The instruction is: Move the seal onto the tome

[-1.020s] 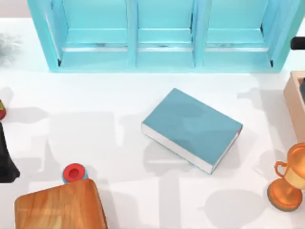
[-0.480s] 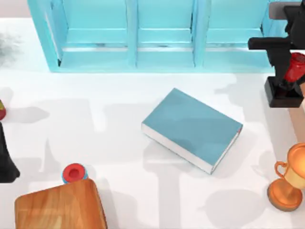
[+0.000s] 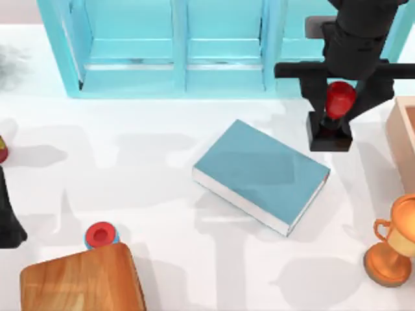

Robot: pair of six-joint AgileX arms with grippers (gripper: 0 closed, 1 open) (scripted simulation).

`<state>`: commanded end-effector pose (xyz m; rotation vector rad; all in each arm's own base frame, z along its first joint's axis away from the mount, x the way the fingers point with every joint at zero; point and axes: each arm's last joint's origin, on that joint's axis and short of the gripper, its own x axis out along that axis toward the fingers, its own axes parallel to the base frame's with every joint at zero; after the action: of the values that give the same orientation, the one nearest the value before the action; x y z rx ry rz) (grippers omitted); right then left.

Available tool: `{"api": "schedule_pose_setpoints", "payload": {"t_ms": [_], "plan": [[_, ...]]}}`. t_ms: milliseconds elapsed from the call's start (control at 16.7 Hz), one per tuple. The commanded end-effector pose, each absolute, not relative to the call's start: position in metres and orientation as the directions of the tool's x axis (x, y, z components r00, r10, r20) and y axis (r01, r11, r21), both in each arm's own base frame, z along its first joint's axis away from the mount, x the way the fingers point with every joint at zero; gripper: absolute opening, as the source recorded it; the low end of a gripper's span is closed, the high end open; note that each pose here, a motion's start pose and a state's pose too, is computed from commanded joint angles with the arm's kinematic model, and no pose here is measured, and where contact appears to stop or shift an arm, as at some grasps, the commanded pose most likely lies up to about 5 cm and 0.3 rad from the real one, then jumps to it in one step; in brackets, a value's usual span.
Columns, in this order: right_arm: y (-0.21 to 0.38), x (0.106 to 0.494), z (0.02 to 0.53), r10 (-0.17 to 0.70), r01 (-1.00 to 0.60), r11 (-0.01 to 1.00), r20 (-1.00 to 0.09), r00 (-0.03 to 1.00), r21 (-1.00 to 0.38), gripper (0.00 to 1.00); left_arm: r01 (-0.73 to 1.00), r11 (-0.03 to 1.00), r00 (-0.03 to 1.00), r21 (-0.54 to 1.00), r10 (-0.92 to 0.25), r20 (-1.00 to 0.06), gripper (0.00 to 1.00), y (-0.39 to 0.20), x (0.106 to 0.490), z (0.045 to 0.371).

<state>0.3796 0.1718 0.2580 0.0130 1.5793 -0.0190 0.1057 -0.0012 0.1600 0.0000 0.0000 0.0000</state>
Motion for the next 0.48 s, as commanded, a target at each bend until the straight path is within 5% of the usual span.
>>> {"api": "schedule_pose_setpoints", "payload": {"t_ms": [480], "plan": [[0.246, 0.376, 0.225, -0.002, 0.016, 1.0, -1.0, 0.002, -0.002, 0.0, 0.0, 1.0, 1.0, 0.0, 0.0, 0.0, 1.0, -0.001, 0.106, 0.16]]}}
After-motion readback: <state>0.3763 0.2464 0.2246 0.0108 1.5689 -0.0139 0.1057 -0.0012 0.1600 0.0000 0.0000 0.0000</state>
